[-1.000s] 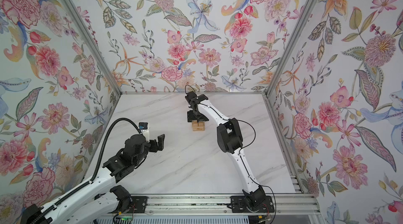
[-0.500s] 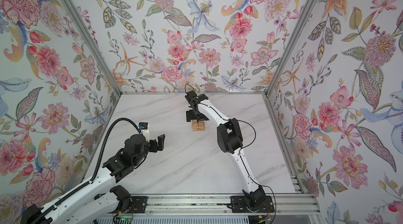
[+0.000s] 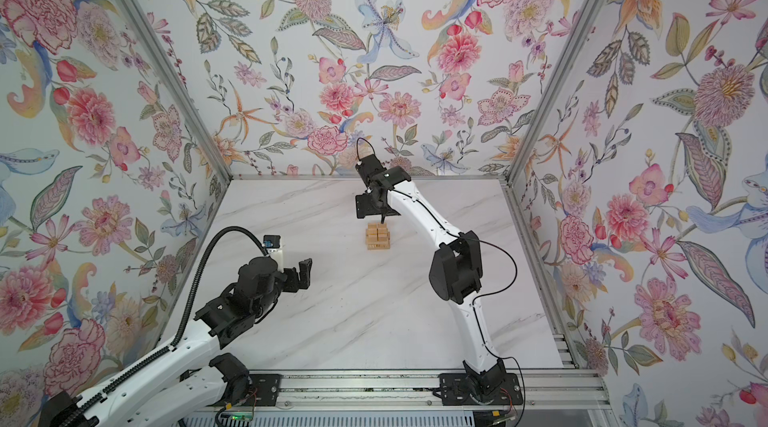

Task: Build the wood block tower
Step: 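Raise the right gripper away from the stack and draw it back, then lower the left gripper onto a loose rectangular wooden block while the right gripper waits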

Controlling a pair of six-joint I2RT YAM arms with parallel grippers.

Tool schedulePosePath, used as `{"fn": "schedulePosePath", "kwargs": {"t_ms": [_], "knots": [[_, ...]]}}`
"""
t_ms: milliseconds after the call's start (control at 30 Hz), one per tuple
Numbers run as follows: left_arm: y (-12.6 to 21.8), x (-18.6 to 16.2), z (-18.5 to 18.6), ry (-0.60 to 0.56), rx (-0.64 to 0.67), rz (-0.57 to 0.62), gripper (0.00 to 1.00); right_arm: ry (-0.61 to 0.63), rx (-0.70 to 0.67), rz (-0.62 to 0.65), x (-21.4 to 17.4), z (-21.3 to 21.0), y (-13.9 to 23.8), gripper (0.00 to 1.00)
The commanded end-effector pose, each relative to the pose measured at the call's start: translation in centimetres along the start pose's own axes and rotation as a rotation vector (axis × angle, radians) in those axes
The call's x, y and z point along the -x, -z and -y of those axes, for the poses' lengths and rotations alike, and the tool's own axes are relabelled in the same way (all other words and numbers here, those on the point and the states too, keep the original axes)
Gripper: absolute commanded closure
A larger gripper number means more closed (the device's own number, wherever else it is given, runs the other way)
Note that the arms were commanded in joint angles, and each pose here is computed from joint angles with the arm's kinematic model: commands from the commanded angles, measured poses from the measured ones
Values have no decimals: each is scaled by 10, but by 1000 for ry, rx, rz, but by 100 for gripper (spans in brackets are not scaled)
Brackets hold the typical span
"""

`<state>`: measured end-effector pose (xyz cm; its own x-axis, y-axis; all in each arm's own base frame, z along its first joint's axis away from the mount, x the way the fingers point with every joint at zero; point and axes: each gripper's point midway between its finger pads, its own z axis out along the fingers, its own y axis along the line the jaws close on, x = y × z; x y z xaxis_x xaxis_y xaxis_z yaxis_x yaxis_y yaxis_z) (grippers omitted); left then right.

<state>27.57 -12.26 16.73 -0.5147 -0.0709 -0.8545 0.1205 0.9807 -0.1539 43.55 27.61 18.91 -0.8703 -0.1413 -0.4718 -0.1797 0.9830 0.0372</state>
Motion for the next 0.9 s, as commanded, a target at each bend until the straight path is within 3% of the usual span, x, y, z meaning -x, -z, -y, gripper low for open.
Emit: {"fn": "schedulePosePath", "kwargs": {"t_ms": [0,300,467,600,867], "knots": [[5,-2,-16,65,71,-16,1,31,-15,24,-14,7,26,1],[8,-39,-39,235,149,-65,1,-20,55,50,-95,39,50,1],[0,-48,-44,250,195,-91,1,-43,92,61,-138,53,54,1],[-14,-59,-54,265,283,-145,1,-60,123,79,-156,61,56,1],[-19,-71,-85,465,430,-97,1,-44,175,109,-173,65,68,1]]}}
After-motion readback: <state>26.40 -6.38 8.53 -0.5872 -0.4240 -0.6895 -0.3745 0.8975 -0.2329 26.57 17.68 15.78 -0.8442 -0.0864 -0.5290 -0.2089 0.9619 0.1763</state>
